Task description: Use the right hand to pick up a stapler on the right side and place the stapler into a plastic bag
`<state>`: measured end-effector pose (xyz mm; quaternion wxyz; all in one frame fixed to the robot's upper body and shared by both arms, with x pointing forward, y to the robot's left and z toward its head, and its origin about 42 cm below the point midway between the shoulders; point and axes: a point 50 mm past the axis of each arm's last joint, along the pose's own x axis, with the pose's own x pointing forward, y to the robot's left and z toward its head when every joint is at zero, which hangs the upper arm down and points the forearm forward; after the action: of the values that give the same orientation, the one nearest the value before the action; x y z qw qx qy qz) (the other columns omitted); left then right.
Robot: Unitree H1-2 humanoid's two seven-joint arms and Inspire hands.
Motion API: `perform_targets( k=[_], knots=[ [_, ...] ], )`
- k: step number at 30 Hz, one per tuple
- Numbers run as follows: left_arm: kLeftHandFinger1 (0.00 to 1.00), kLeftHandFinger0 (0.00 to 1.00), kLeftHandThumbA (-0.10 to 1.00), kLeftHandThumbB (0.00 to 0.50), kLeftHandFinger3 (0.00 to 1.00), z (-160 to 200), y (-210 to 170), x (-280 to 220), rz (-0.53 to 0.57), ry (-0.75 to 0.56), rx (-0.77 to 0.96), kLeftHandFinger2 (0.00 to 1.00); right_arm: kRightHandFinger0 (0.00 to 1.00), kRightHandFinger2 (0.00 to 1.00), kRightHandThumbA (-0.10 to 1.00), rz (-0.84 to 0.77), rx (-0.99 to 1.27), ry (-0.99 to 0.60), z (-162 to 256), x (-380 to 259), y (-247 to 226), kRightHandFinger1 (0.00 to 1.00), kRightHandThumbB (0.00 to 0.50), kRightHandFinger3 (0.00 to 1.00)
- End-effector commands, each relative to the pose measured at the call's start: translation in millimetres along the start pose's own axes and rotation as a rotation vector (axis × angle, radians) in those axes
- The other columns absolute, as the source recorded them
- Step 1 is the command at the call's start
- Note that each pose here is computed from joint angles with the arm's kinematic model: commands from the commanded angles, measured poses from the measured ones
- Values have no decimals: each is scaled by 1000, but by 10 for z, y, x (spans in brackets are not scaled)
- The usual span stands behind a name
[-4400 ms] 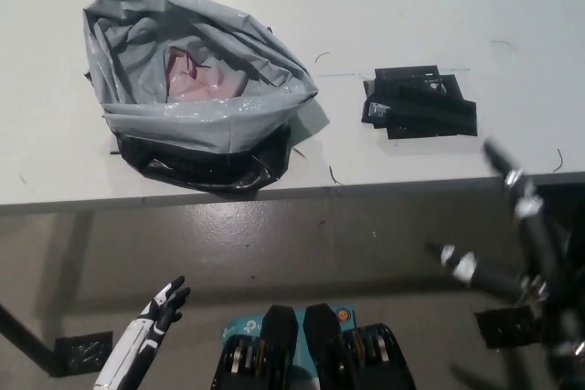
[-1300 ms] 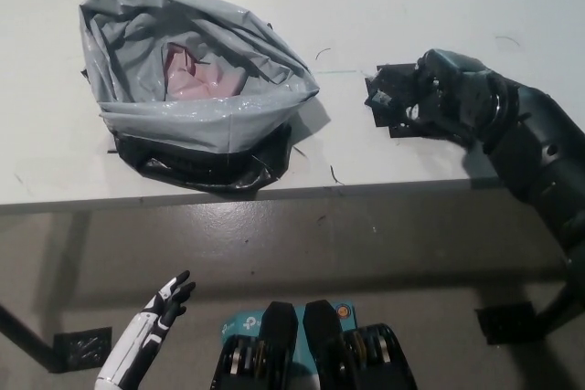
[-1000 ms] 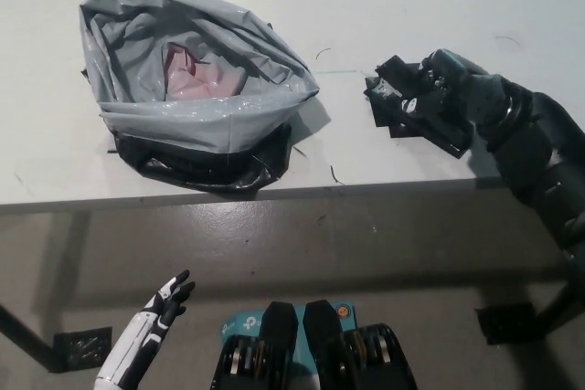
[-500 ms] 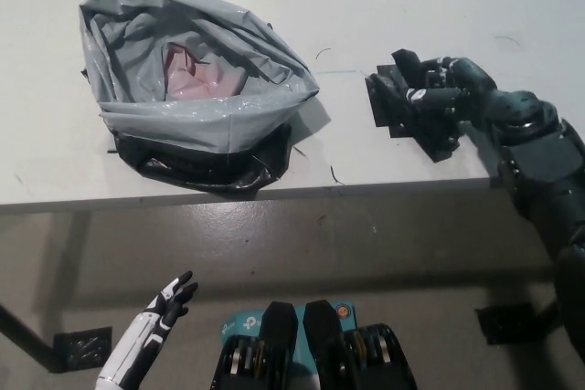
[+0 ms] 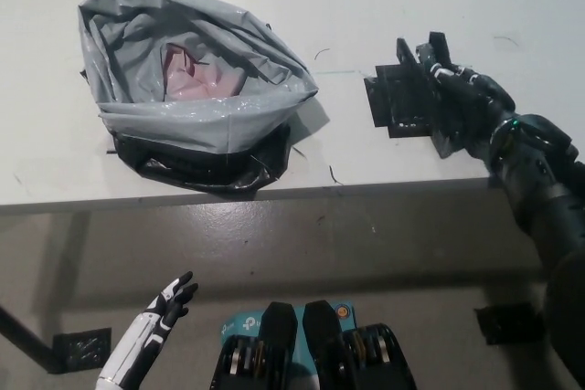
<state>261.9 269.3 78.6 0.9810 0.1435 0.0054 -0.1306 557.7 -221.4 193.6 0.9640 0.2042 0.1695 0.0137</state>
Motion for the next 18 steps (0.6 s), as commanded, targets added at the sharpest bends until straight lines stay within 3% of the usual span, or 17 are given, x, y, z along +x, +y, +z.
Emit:
perform_targets(
  k=[1,8,11,18],
  knots=[
    [1000,1000,1000,213,1000,123,120,43,-3,-42,45,1000,0,534,530,125,268,-12,135,36,340,87,127,701],
    [1000,1000,1000,223,1000,107,123,12,2,-37,30,1000,0,562,575,211,457,13,125,31,441,94,115,863],
    [1000,1000,1000,203,1000,107,125,16,2,-40,36,1000,0,608,558,286,518,3,235,21,633,111,112,856],
    [1000,1000,1000,235,1000,100,111,22,2,-32,37,1000,0,575,534,485,478,-47,672,-152,1343,132,120,755]
  ],
)
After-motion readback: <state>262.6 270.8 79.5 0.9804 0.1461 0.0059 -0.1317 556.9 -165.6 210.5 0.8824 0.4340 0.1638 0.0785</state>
